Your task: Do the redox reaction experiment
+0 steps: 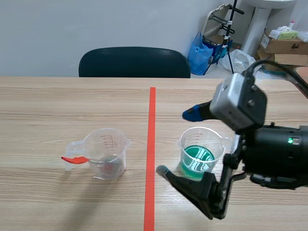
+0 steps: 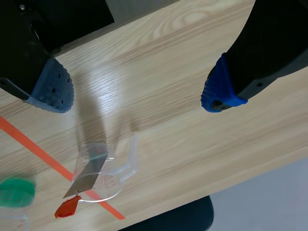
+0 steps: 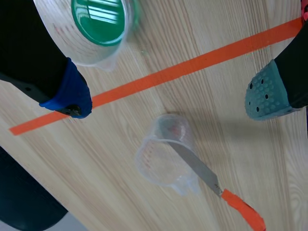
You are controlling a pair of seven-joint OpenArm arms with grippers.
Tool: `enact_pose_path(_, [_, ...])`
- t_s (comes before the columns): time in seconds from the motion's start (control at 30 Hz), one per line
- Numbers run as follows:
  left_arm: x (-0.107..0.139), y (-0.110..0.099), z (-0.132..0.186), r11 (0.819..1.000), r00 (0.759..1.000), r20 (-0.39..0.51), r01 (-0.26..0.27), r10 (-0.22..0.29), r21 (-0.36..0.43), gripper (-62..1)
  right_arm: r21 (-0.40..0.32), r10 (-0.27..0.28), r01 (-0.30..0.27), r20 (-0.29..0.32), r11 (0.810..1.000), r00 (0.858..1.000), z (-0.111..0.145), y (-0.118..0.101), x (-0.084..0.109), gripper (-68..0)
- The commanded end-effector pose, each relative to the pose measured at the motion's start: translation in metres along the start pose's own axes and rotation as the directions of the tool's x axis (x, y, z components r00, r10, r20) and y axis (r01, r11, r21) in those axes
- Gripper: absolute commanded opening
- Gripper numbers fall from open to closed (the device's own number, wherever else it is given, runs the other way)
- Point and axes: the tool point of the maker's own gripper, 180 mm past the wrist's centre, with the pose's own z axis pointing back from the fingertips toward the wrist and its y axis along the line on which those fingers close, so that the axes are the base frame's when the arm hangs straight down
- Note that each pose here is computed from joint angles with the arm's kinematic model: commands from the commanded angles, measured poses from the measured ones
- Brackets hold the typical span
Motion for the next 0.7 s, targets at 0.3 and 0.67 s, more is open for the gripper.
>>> enact_pose_path(0.3, [-0.001,0.002,0.006,1.000,1.000,0.008,-0.013,0.013,0.024,-4.6,0.047,0.106,-0.112,0.107,0.993,0.989,-0.044,0.012,0.009,0.4])
enact_pose_path(0.67, [-0.003,-0.003,0.004,1.000,1.000,0.001,0.004,-0.004,-0.016,-4.6,0.111,0.181,-0.204,0.187,0.973,0.966,-0.086,0.027,0.027,0.4])
